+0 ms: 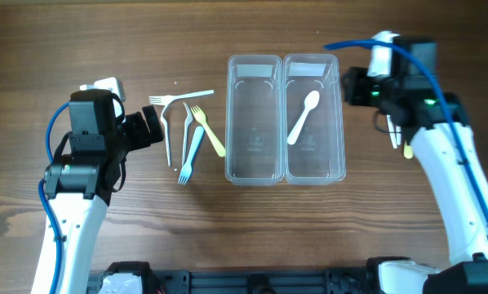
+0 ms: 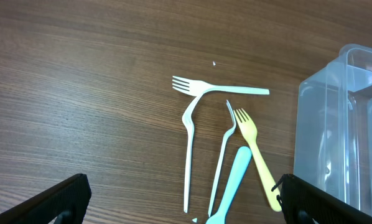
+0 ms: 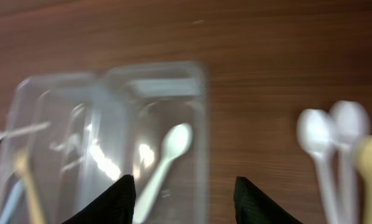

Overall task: Pack container
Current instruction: 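Return the right gripper to the spoons and grasp a white spoon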

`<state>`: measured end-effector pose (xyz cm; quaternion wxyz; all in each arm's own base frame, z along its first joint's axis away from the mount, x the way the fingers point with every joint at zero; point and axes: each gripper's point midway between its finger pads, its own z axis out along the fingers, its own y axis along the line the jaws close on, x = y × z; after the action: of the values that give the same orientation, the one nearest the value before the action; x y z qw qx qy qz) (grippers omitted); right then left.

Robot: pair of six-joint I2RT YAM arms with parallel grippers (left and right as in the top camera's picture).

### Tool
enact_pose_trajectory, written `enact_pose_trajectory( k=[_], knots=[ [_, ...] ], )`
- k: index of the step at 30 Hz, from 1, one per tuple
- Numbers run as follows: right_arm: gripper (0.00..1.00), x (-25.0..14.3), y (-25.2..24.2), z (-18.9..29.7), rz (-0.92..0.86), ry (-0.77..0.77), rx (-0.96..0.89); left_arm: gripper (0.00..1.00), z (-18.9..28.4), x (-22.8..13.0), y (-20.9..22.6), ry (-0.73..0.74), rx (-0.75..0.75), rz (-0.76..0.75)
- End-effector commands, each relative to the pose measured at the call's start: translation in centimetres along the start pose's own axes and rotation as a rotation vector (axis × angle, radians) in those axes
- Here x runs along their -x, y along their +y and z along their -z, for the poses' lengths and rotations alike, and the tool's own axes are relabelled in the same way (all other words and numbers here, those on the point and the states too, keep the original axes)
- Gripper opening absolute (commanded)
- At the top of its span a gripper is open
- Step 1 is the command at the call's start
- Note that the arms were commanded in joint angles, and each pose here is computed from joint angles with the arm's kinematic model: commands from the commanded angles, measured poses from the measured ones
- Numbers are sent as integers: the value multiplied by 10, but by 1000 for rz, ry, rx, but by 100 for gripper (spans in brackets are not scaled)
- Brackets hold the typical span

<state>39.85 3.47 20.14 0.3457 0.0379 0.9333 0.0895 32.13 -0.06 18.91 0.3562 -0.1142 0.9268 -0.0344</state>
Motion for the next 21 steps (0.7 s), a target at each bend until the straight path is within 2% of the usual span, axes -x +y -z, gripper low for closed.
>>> enact_pose_trajectory(
  k=[1, 5, 8, 11, 13, 21],
  knots=[
    [50, 6, -85, 2, -131, -11, -206, 100, 4, 10, 1, -25, 6, -16],
    [46, -18, -178, -10, -337, 50, -340, 100, 4, 10, 1, -25, 6, -16],
    [47, -44, -222, -26, -447, 110, -354, 100, 4, 10, 1, -25, 6, -16],
    [47, -67, -237, -46, -535, 170, -277, 100, 4, 10, 1, -25, 6, -16],
    [47, -88, -251, -64, -563, 224, -292, 100, 4, 10, 1, -25, 6, -16],
    [46, -117, -266, -100, -574, 290, -313, 100, 4, 10, 1, -25, 6, -16]
  ],
)
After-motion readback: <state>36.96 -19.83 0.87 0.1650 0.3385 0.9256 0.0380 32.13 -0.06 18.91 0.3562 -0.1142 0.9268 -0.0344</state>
